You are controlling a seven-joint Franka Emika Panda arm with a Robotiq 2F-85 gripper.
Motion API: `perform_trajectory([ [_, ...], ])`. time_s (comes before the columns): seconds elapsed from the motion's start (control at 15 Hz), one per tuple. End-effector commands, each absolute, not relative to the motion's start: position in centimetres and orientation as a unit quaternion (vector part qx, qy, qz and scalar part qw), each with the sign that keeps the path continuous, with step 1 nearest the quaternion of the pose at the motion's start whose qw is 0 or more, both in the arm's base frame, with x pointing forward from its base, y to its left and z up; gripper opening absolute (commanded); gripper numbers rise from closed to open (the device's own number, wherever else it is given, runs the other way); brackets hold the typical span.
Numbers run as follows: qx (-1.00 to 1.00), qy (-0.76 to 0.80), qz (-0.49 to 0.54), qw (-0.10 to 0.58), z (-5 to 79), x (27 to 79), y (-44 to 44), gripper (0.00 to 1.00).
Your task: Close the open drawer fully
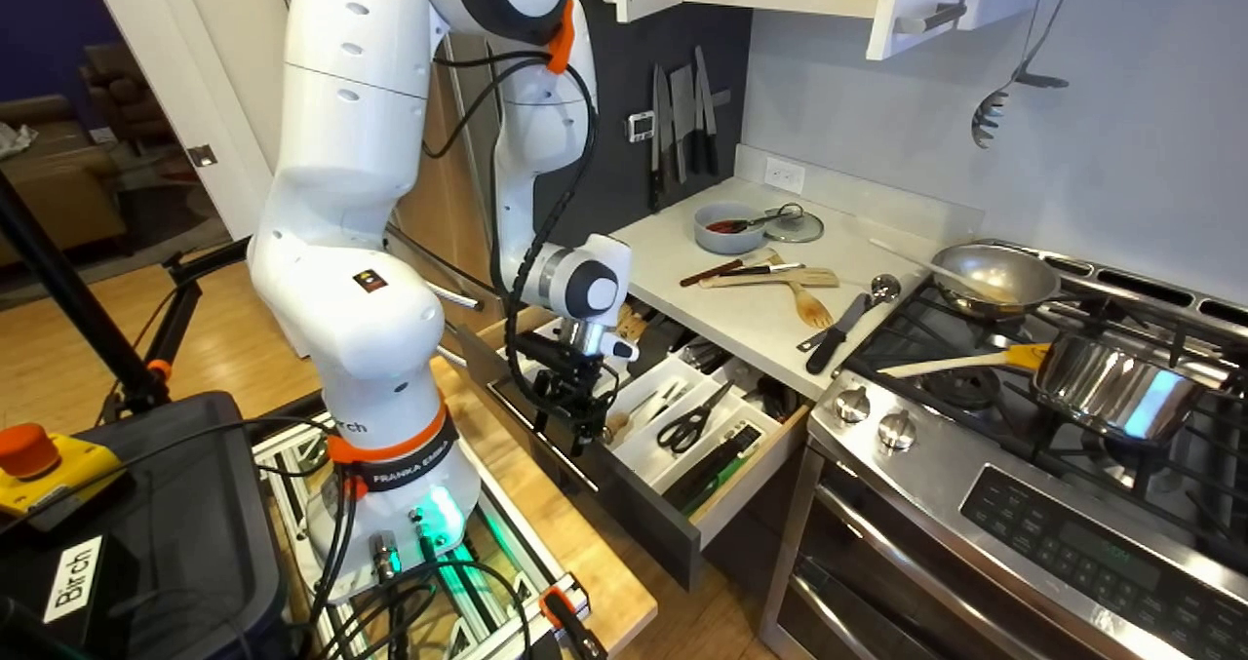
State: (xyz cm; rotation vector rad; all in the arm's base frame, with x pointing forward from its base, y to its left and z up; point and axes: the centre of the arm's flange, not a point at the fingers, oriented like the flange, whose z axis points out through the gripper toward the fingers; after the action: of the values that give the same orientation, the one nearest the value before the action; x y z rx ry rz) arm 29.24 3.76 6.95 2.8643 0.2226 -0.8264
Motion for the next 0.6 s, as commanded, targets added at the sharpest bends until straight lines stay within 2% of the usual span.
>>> perform_trajectory([
  [0.0,0.967,0.048,-0.217,0.127,5.4,28.1,2.5,1.00],
  [0.2,0.975,0.026,-0.157,0.155,6.0,29.4,1.4,1.00],
  [0.53,0.983,-0.001,-0.052,0.173,9.6,35.5,-0.4,1.00],
])
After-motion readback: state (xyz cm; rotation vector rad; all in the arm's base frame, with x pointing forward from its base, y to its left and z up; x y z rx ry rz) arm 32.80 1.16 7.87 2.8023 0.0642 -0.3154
